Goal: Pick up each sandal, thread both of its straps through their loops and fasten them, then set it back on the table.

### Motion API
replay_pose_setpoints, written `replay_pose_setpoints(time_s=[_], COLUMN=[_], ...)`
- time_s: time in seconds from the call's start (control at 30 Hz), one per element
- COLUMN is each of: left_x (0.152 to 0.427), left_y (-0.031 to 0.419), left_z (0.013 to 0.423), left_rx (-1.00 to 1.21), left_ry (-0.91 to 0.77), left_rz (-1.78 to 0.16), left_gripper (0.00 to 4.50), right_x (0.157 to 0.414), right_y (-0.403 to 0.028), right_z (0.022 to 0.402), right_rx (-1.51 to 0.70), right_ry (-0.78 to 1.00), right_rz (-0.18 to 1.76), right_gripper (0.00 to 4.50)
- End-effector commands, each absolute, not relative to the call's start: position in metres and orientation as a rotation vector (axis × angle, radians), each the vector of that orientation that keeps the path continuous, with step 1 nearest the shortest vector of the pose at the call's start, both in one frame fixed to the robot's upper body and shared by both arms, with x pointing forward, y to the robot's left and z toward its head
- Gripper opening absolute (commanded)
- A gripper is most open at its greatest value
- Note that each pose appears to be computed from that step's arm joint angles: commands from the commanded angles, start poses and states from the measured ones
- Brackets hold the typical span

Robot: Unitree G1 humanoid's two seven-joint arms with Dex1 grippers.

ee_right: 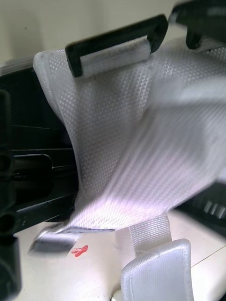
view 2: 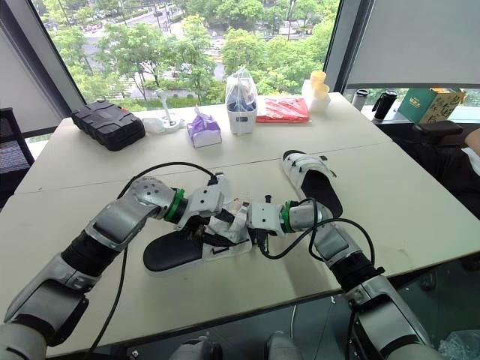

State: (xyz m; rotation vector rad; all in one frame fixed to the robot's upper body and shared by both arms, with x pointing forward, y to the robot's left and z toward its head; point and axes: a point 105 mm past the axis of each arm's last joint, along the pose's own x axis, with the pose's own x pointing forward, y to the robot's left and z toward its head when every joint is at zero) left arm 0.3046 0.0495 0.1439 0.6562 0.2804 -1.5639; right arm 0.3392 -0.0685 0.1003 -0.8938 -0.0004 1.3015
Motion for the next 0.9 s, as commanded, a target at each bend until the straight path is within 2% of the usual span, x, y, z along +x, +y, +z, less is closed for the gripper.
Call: replay_pose_setpoints(time_s=[0.03,0.07,0.23,0.37,0.53,0.7,0.9], left_x=[0.308,0.31,0.311,0.294,0.284,0.283,0.27], left_y=[0.041,0.039,0.032,0.033,0.044,0.044,0.053], left_z=[0.149,0.148,0.151,0.166,0.167,0.178,0.177], left_rx=[0.669,0.663,0.516,0.393,0.598,0.612,0.844], left_ry=[0.254,0.249,0.264,0.189,0.051,-0.09,-0.241], left_rz=[-1.56,-1.551,-1.54,-1.642,-1.678,-1.662,-1.692], left_gripper=[0.66,0.39,0.39,0.39,0.39,0.39,0.39], right_x=[0.341,0.341,0.341,0.341,0.341,0.341,0.341], right_y=[-0.075,-0.075,-0.075,-0.076,-0.078,-0.078,-0.079], right_z=[0.092,0.092,0.091,0.091,0.091,0.091,0.091], right_rx=[-0.908,-0.908,-0.909,-0.909,-0.913,-0.915,-0.921], right_ry=[0.048,0.048,0.049,0.049,0.052,0.052,0.056], right_rz=[1.276,1.275,1.274,1.272,1.274,1.275,1.278], right_gripper=[0.0,0.0,0.0,0.0,0.0,0.0,0.0])
